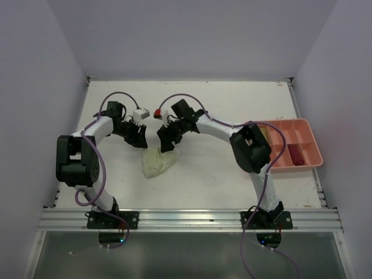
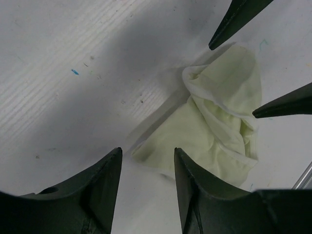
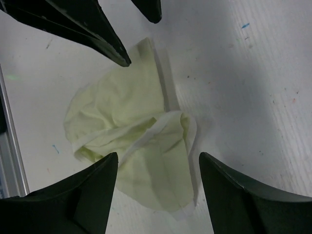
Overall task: Roll the underwear
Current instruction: Move the underwear to the center of the board
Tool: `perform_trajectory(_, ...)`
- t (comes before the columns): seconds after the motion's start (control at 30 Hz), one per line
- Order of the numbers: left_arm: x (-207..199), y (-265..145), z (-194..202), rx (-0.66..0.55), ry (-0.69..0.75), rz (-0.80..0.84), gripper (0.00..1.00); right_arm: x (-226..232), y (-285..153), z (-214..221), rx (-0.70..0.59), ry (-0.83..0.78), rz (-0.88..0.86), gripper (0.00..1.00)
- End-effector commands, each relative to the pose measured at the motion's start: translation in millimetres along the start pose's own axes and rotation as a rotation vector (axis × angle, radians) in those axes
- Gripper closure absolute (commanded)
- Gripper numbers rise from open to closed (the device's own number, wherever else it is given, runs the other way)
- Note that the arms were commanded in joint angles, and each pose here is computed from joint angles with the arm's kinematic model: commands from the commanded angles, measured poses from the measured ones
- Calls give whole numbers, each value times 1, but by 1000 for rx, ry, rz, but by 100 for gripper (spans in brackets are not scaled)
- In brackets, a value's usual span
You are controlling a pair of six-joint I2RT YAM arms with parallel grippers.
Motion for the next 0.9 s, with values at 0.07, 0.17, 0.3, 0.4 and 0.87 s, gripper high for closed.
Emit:
perform_trajectory(0.07, -1, 9, 13, 30, -5, 41, 53, -9, 14, -24, -46, -70, 40, 29)
perform_trajectory(0.17, 2, 14, 19, 42, -14, 38, 54, -9, 24, -25, -43, -75, 38, 32)
perform_trajectory(0.3, 7, 21, 24, 53, -37, 41, 59, -10, 36, -26, -38, -59, 38, 49)
perform_trajectory(0.4, 8, 21, 24, 47, -41, 46, 74, -9, 32, -28, -42, -61, 41, 77)
perform_trajectory(0.87, -15, -33, -27, -144, 139, 2, 100, 33, -87, -48, -179, -152, 129, 100)
Point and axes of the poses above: each gripper's point midway between its finger pads, its own y axis out along the fingers, its own x axis along the line the jaws close on, z = x × y, the point moved 5 cm from there along -y, back along the fingers
